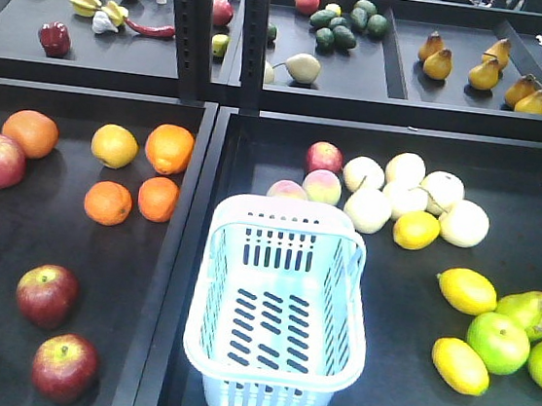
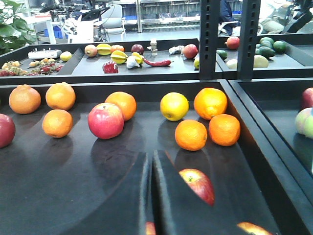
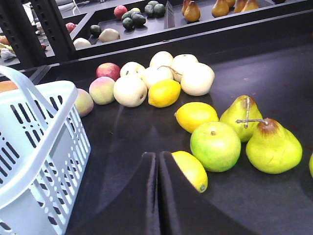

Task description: Pick three apples into basket with both arms

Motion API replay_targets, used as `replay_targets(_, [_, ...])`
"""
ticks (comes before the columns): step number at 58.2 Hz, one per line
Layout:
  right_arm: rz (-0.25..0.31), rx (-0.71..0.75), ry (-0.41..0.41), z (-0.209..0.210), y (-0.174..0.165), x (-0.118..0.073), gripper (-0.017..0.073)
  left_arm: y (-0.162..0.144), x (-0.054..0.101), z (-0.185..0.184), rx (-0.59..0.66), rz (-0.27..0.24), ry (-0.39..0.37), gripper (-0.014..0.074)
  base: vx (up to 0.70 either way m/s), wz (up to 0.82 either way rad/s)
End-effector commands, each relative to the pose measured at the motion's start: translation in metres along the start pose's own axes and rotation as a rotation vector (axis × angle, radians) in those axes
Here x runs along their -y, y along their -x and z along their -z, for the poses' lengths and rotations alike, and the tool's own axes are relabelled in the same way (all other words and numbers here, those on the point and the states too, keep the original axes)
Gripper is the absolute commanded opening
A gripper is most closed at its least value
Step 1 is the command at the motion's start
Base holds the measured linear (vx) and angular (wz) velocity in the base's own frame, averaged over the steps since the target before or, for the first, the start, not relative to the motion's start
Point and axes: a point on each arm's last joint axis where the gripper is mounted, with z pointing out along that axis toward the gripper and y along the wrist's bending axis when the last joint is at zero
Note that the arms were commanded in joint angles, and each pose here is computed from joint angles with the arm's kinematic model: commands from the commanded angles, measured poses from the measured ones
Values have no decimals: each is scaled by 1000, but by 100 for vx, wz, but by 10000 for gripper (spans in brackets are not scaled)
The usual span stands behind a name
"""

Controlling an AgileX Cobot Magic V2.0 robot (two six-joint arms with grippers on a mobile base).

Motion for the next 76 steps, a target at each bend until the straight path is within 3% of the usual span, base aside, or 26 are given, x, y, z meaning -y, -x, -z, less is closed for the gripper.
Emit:
replay_targets(1, [6,70,22,0,3,-2,-5,15,0,2,88,6,2,-6,5,5])
replay_targets(76, [6,70,22,0,3,-2,-5,16,0,2,99,6,1,-6,1,1])
